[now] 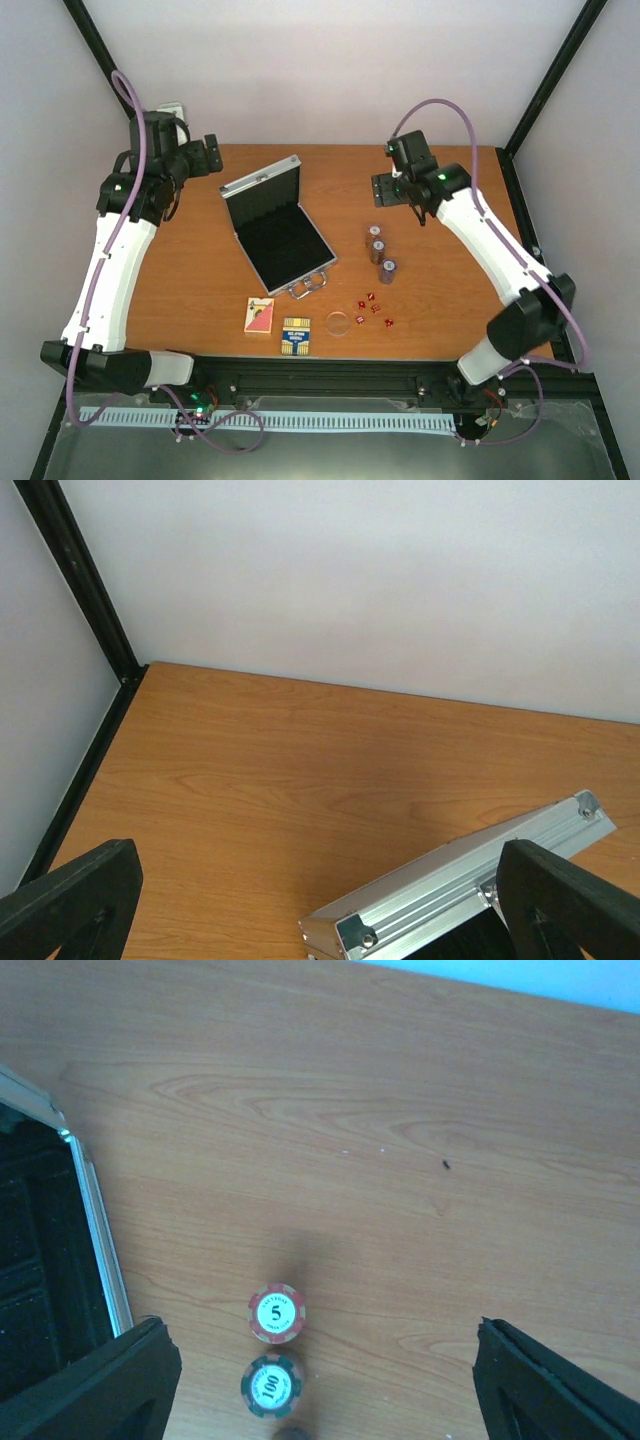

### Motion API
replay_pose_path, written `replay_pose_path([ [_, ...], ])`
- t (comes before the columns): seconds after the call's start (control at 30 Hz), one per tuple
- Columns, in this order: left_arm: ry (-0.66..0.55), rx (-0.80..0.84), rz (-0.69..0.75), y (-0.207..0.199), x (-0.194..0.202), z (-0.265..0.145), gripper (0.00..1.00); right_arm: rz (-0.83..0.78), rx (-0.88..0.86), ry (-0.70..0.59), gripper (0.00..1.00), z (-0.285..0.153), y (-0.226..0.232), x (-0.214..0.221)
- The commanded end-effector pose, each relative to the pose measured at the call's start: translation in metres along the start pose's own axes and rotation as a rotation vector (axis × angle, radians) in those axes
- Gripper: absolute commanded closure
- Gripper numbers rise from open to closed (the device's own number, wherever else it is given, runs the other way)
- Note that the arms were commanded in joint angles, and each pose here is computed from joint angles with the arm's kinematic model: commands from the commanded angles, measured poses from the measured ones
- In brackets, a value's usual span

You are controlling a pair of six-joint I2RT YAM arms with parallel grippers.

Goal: Pack up texas hold em set

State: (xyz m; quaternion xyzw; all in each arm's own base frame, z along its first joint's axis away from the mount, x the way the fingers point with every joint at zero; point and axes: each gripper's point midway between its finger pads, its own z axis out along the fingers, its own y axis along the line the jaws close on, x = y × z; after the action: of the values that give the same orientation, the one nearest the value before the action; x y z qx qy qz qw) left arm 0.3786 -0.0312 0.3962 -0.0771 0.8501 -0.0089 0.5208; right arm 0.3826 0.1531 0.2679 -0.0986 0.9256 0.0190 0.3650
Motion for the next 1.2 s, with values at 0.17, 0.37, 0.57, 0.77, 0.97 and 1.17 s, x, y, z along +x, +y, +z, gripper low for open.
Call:
replay_pose_path([
  [0.17,0.102,0.037,-0.011,-0.002,0.031,-0.004,0.00,-0.073,-0.027,0.296,0.34,0.088,0.022,0.044],
  [0.37,0.113,0.050,-0.003,-0.003,0.038,-0.004,0.00,-0.064,-0.056,0.365,0.34,0.120,0.034,0.061],
  [0.57,0.118,0.045,0.001,-0.001,0.042,-0.008,0.00,-0.057,-0.045,0.457,0.37,0.143,0.036,0.085],
  [0.77,0.129,0.031,0.022,0.001,0.047,-0.001,0.00,-0.073,-0.015,0.516,0.36,0.154,0.031,0.106],
  [0.97,0.142,0.032,0.021,-0.001,0.050,0.005,0.00,-0.079,-0.010,0.541,0.36,0.165,0.032,0.114],
  [1.17,0.163,0.016,0.020,0.002,0.057,0.009,0.00,-0.096,-0.008,0.579,0.36,0.175,0.032,0.126],
])
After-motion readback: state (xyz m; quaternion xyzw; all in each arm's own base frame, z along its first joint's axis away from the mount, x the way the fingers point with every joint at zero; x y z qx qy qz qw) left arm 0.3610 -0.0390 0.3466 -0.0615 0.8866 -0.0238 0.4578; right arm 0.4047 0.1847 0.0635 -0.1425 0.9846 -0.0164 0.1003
